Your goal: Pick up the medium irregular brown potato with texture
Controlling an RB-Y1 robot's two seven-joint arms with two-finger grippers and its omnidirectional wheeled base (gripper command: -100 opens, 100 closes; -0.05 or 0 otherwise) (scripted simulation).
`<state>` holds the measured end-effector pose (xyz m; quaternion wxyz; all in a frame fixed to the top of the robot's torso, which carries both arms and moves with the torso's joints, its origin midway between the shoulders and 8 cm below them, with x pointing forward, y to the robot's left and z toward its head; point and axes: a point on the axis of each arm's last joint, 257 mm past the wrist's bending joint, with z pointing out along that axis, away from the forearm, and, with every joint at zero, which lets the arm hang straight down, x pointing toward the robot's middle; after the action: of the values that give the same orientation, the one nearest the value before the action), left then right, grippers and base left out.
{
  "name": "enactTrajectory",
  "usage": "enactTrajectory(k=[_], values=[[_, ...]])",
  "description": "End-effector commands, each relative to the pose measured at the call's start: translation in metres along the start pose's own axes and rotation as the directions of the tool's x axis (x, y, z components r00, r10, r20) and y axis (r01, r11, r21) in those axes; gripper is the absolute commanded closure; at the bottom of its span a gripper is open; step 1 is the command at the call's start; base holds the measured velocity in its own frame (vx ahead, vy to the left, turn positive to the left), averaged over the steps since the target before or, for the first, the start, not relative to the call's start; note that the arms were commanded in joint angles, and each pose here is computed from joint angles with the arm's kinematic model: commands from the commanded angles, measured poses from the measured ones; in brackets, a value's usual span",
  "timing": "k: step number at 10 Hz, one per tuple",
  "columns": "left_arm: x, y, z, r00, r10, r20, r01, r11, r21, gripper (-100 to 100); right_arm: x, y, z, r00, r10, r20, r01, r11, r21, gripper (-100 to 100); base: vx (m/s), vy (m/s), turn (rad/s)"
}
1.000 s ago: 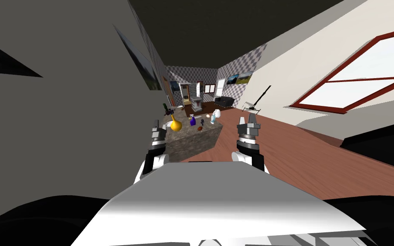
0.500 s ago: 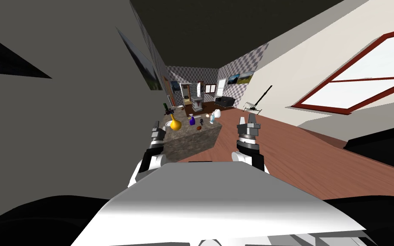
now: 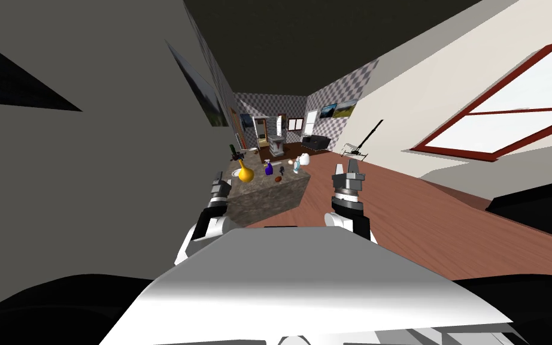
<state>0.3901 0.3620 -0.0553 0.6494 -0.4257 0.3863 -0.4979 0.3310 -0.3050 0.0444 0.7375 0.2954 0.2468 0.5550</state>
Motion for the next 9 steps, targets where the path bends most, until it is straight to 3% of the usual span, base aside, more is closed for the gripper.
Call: enactTrajectory(k=[1, 6, 9], values=[[-0.009, 0.008, -0.001, 1.0, -0.015, 0.015, 0.015, 0.999, -0.044, -100, 0.0, 0.0, 0.0, 1.0, 0.0, 0.0, 0.0, 1.0, 0.0, 0, -0.026, -0.034, 0.034], [-0.026, 0.032, -0.004, 0.998, -0.043, 0.051, 0.05, 0.988, -0.143, -100, 0.0, 0.0, 0.0, 1.0, 0.0, 0.0, 0.0, 1.0, 0.0, 0, -0.018, -0.037, 0.022], [-0.042, 0.048, -0.008, 0.993, -0.075, 0.093, 0.094, 0.973, -0.212, -100, 0.0, 0.0, 0.0, 1.0, 0.0, 0.0, 0.0, 1.0, 0.0, 0, -0.011, -0.041, 0.022]])
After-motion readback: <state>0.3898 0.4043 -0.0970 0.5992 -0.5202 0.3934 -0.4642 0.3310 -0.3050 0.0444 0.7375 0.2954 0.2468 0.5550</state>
